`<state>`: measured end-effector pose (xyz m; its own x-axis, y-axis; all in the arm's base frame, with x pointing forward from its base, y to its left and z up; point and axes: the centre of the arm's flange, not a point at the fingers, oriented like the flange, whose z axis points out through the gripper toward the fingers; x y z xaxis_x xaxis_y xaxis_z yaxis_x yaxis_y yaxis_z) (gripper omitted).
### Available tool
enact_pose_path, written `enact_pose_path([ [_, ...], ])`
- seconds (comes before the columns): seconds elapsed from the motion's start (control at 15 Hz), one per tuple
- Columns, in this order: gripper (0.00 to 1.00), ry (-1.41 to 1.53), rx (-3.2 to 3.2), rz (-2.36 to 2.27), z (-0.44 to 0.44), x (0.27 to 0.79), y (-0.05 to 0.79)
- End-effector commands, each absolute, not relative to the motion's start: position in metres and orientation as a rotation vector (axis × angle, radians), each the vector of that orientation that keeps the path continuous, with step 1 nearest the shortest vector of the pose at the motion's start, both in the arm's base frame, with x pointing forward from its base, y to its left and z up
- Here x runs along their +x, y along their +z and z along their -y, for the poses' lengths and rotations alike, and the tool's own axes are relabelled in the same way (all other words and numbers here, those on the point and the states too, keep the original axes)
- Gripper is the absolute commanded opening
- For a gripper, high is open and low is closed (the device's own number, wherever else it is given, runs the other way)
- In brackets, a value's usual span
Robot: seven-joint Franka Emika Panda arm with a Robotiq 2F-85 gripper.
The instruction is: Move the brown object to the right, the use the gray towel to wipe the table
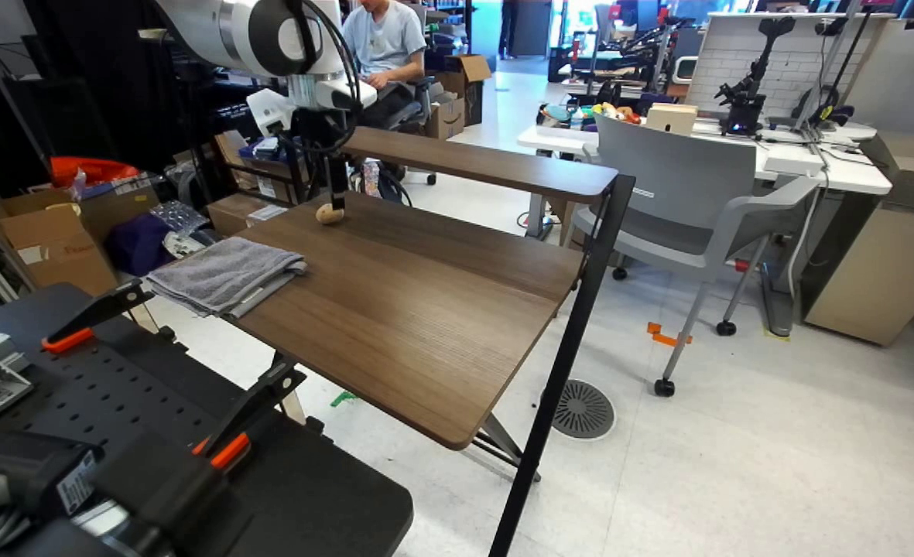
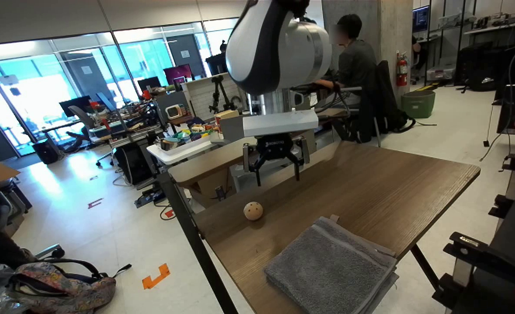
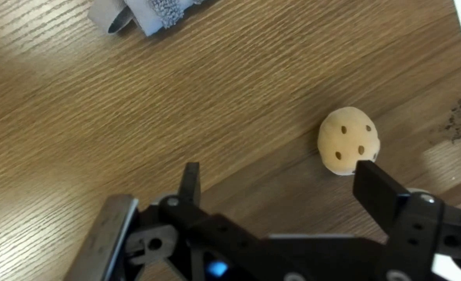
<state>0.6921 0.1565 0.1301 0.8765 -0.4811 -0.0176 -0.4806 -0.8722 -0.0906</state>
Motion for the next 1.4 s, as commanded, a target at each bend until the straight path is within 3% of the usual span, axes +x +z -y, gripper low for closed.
enact_pose_path([
  [0.0, 1.00, -0.048, -2.941, -0.795, -0.161, 0.713, 0.105],
  [1.0, 1.00, -0.226, -2.768, -0.741, -0.217, 0.726, 0.071],
  [1.07, 0.75, -0.231, -2.767, -0.745, -0.217, 0.726, 0.070],
  [1.13, 0.72, -0.224, -2.773, -0.749, -0.217, 0.727, 0.069],
  [1.33, 0.49, -0.212, -2.772, -0.768, -0.213, 0.730, 0.072],
])
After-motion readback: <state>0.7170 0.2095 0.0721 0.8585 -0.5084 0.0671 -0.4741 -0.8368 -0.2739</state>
